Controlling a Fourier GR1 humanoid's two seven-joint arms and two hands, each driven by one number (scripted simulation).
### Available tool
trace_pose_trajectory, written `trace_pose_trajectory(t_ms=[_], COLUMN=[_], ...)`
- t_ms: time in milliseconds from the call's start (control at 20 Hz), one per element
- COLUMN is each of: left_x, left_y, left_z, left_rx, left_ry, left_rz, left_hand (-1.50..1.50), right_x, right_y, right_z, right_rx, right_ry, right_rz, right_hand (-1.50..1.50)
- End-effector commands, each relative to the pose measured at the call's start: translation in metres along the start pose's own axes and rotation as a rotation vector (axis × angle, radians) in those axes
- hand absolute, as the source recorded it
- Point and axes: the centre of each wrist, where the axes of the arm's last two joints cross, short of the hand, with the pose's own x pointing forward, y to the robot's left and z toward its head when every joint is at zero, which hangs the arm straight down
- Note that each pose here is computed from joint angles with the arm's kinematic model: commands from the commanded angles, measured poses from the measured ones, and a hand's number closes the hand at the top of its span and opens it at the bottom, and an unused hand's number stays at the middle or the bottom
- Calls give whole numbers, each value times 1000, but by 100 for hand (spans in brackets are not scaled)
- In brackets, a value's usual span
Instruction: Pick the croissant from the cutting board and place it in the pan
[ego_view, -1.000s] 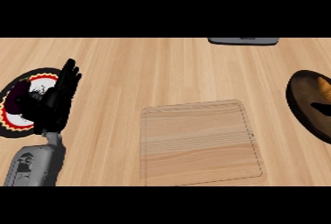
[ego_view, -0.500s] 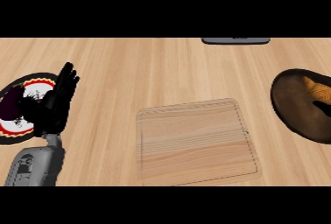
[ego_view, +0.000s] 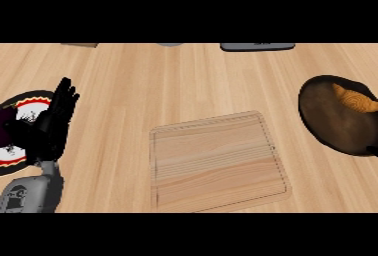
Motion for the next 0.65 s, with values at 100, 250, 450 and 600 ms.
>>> trace_pose_trajectory(t_ms=[100, 250, 450, 600], left_x=[5, 8, 10, 12], left_y=[3, 0, 21, -4], left_z=[7, 6, 7, -1], left_rx=[0, 13, -2, -18], left_ry=[3, -11, -22, -20], left_rz=[-5, -4, -4, 8], left_hand=[0, 0, 0, 0], right_x=[16, 28, 50, 82], right_y=[-50, -60, -62, -76], right_z=[44, 77, 135, 161], right_rx=[35, 44, 39, 18], right_ry=[-36, -41, -24, -6], right_rz=[-12, 7, 3, 65], right_hand=[-150, -150, -150, -150])
